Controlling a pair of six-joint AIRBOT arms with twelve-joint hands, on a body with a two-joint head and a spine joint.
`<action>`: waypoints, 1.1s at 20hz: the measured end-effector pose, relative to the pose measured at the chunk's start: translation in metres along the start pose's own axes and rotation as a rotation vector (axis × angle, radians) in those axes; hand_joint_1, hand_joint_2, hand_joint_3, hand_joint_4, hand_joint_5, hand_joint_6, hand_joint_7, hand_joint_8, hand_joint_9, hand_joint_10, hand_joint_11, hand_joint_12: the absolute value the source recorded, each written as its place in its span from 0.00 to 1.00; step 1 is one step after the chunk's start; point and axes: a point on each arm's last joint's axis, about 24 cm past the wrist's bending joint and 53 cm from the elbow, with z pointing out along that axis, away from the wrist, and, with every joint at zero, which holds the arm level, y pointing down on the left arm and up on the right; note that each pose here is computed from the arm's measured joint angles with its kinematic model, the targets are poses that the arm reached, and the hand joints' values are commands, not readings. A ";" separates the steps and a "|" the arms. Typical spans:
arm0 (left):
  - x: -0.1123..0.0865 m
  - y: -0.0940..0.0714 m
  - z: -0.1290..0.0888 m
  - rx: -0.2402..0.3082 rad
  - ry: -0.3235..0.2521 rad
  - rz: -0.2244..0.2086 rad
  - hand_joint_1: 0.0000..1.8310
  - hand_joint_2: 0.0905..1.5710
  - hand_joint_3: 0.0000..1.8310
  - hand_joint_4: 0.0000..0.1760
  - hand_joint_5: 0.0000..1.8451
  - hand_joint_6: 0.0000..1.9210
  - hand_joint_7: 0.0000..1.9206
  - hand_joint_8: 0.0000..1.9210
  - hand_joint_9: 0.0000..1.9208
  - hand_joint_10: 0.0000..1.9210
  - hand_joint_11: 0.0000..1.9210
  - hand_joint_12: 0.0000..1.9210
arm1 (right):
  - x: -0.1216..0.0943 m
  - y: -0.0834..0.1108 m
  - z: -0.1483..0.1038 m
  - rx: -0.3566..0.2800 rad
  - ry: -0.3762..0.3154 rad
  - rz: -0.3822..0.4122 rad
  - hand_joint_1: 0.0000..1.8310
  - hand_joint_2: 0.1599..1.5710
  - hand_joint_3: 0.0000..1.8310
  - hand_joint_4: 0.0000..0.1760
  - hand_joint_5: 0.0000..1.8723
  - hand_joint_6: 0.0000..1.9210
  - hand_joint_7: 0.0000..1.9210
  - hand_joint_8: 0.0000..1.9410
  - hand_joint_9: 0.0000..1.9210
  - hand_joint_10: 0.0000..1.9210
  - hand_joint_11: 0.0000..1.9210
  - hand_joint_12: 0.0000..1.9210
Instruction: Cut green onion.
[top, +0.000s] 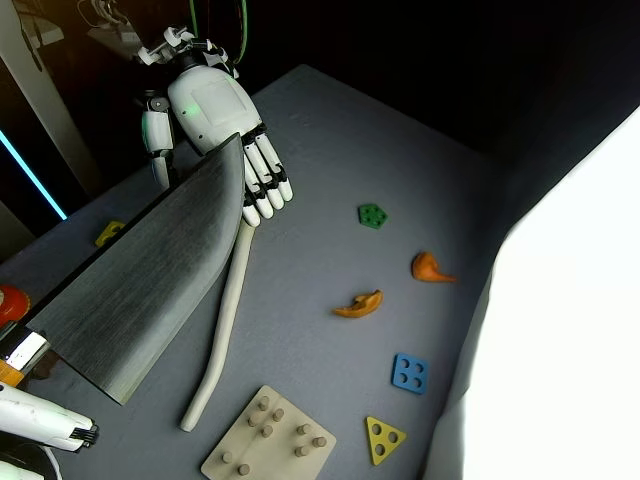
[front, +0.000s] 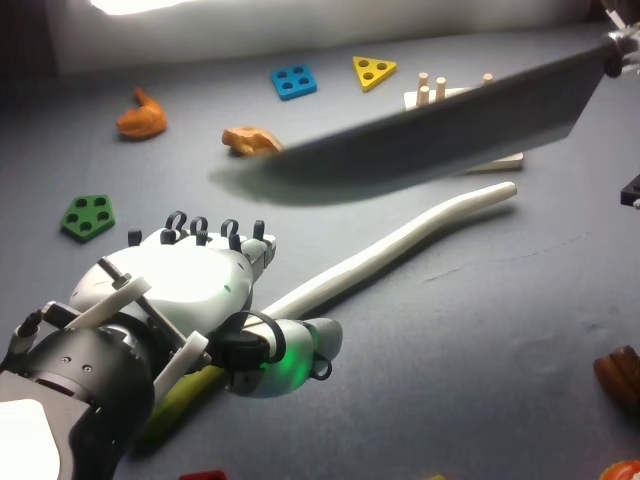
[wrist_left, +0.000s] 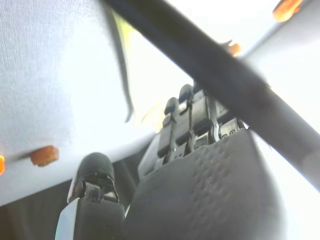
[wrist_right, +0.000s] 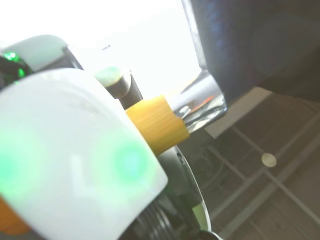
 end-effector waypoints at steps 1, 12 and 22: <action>0.000 0.000 0.000 0.001 0.001 0.000 0.02 0.77 0.00 0.00 0.06 0.00 0.06 0.00 0.05 0.00 0.00 0.16 | -0.001 -0.005 0.003 0.015 -0.003 0.001 0.89 0.42 0.48 1.00 0.71 1.00 0.80 1.00 0.84 1.00 0.86 1.00; 0.001 -0.001 0.000 0.006 0.003 0.002 0.02 0.78 0.00 0.00 0.05 0.00 0.06 0.00 0.05 0.00 0.00 0.13 | -0.001 -0.046 0.033 0.062 -0.029 -0.072 0.88 0.45 0.43 1.00 0.69 1.00 0.79 1.00 0.82 1.00 0.84 1.00; -0.001 -0.003 0.002 0.016 0.001 0.009 0.01 0.78 0.00 0.00 0.05 0.00 0.06 0.00 0.04 0.00 0.00 0.13 | 0.003 -0.066 0.061 0.092 0.000 -0.033 0.87 0.44 0.44 1.00 0.71 1.00 0.80 1.00 0.83 1.00 0.86 1.00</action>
